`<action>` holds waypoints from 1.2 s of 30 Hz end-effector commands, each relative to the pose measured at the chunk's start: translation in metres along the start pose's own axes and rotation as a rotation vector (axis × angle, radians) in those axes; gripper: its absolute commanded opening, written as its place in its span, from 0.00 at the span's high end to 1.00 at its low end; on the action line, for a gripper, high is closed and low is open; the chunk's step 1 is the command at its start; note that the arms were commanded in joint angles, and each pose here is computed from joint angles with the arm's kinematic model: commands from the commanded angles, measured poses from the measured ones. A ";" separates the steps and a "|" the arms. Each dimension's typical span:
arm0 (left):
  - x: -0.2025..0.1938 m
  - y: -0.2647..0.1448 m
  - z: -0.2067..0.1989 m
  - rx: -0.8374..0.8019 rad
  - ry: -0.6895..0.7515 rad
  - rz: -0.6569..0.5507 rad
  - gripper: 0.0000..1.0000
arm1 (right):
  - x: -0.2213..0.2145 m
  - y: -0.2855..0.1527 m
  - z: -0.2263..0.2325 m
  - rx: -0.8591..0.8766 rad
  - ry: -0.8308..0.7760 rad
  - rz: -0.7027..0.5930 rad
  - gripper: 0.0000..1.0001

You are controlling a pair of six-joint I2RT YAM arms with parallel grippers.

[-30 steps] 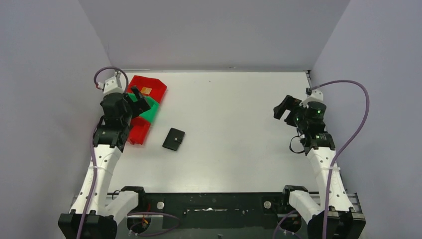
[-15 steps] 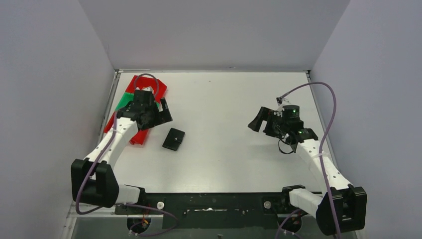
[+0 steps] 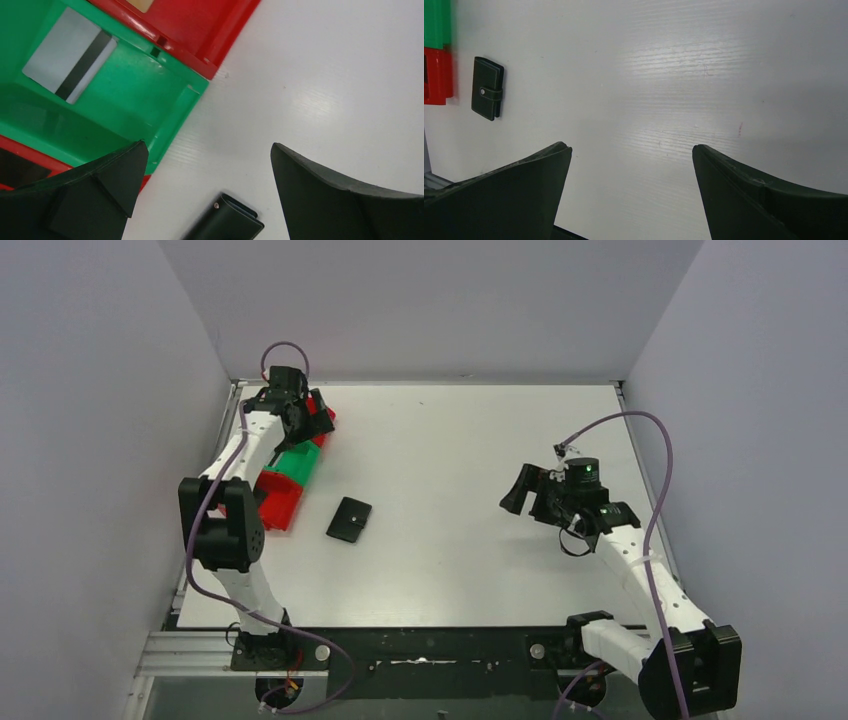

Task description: Take the credit cards out of the card holder

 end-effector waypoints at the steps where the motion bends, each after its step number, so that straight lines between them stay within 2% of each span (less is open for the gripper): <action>1: 0.023 0.017 0.020 0.057 -0.025 -0.023 0.03 | 0.000 -0.009 -0.003 -0.031 -0.029 -0.044 0.02; 9: 0.020 0.051 0.025 0.054 -0.006 0.004 0.03 | -0.006 -0.011 -0.014 -0.088 -0.018 -0.053 0.02; 16: 0.009 0.070 0.016 -0.045 0.039 0.017 0.08 | -0.010 -0.010 -0.021 -0.124 -0.015 -0.043 0.02; 29: -0.014 0.096 0.010 -0.092 0.096 0.072 0.14 | -0.012 -0.009 -0.025 -0.149 -0.013 -0.037 0.02; 36: -0.028 0.098 -0.017 -0.127 0.274 0.088 0.16 | -0.014 -0.007 -0.028 -0.154 -0.005 -0.031 0.02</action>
Point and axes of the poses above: each gripper's point midway between its finger pads, its own y axis out along the fingers, its own z axis along the line the jaws close on, x = y × z, the point moved 7 cm from there along -y, back along the fingers, and after that the axes turned 15 degrees about y, right-handed, at the moved point
